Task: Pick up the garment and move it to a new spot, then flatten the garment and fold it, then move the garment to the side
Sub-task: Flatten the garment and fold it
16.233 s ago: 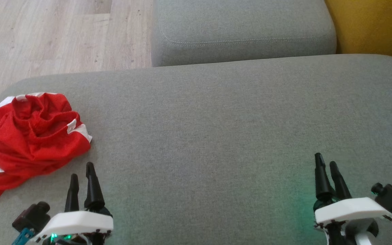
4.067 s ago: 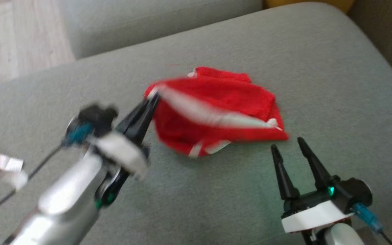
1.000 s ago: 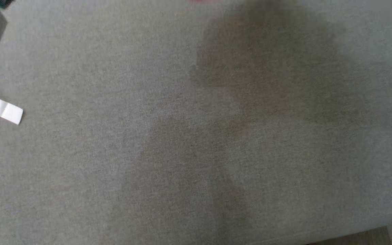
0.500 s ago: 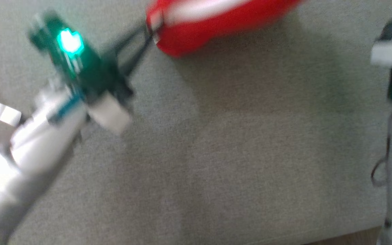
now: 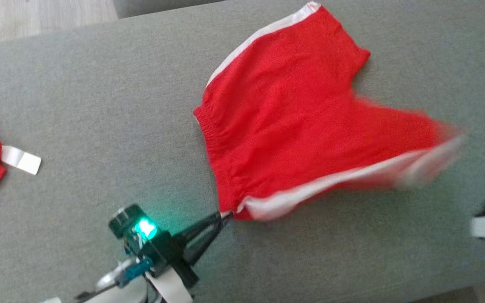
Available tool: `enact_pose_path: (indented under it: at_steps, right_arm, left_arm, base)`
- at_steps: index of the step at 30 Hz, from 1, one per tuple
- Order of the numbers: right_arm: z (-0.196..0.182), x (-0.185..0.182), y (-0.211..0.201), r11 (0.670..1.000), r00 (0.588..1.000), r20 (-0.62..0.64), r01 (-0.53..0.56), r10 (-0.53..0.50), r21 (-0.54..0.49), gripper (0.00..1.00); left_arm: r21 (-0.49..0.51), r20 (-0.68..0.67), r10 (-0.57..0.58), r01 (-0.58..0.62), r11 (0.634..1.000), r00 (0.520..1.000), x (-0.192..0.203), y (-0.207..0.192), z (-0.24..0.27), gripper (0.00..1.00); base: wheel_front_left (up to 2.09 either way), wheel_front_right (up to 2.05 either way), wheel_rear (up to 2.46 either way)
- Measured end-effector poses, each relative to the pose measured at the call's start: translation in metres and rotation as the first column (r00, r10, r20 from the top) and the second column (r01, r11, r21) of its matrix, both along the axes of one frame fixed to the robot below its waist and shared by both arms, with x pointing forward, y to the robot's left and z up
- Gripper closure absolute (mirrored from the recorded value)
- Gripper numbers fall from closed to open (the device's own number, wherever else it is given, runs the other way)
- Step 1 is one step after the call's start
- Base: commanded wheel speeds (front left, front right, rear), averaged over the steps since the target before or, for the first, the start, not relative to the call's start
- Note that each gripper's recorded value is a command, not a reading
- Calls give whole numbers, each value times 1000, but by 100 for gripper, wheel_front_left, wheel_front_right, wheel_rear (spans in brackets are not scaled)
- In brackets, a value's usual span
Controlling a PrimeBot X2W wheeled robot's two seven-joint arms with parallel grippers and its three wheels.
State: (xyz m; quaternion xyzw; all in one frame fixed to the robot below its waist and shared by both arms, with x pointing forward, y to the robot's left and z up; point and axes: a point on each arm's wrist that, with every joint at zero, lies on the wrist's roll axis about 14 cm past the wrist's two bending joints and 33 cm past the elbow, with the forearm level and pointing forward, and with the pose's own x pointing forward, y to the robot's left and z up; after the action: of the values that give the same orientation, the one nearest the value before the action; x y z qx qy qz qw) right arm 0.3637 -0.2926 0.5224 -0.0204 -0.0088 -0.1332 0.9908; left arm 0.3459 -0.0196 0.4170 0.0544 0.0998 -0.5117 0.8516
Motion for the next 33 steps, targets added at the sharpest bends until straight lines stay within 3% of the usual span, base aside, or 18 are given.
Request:
enact_pose_path:
  at_steps: [4,7,13,14,15,16,21,27,30,32,33]
  right_arm:
    - [10,-9,-17,998,998,13,55,-55,-20,100]
    - [12,9,-12,999,999,18,35,-35,-15,100]
    - [-16,54,33,993,992,-63,-108,111,44,100]
    - [-24,58,42,990,987,-85,-132,136,57,76]
    - [-32,60,49,986,982,-106,-150,157,69,15]
    - [-41,61,55,983,977,-126,-164,174,85,0]
    - [-82,58,84,960,931,-250,-231,266,161,0]
    - [-143,33,121,911,797,-451,-300,402,282,0]
    - [-161,26,123,905,746,-517,-309,421,291,0]
    - [-162,29,118,910,742,-529,-308,413,279,100]
    - [-162,30,116,911,743,-529,-308,410,273,100]
  left_arm:
    - [-9,-70,-3,2,1000,998,-12,0,-6,100]
    - [-75,-102,36,-44,996,994,-2,-4,4,100]
    - [-86,-21,49,-51,995,999,32,-3,23,100]
    - [-79,-5,55,-55,995,999,38,-1,24,100]
    - [-72,7,60,-60,996,998,43,2,25,100]
    - [-65,18,66,-64,996,998,47,4,25,100]
    - [-27,28,97,-96,995,995,57,18,15,100]
    - [-17,24,118,-118,993,993,61,27,9,100]
    - [-15,21,129,-129,992,991,61,30,8,100]
    - [-14,29,132,-132,991,991,60,32,8,100]
    - [-14,29,134,-133,991,991,60,32,9,100]
  base:
    - [0,0,0]
    - [0,0,0]
    - [0,0,0]
    - [0,0,0]
    - [0,0,0]
    - [0,0,0]
    - [0,0,0]
    - [0,0,0]
    - [0,0,0]
    - [0,0,0]
    - [0,0,0]
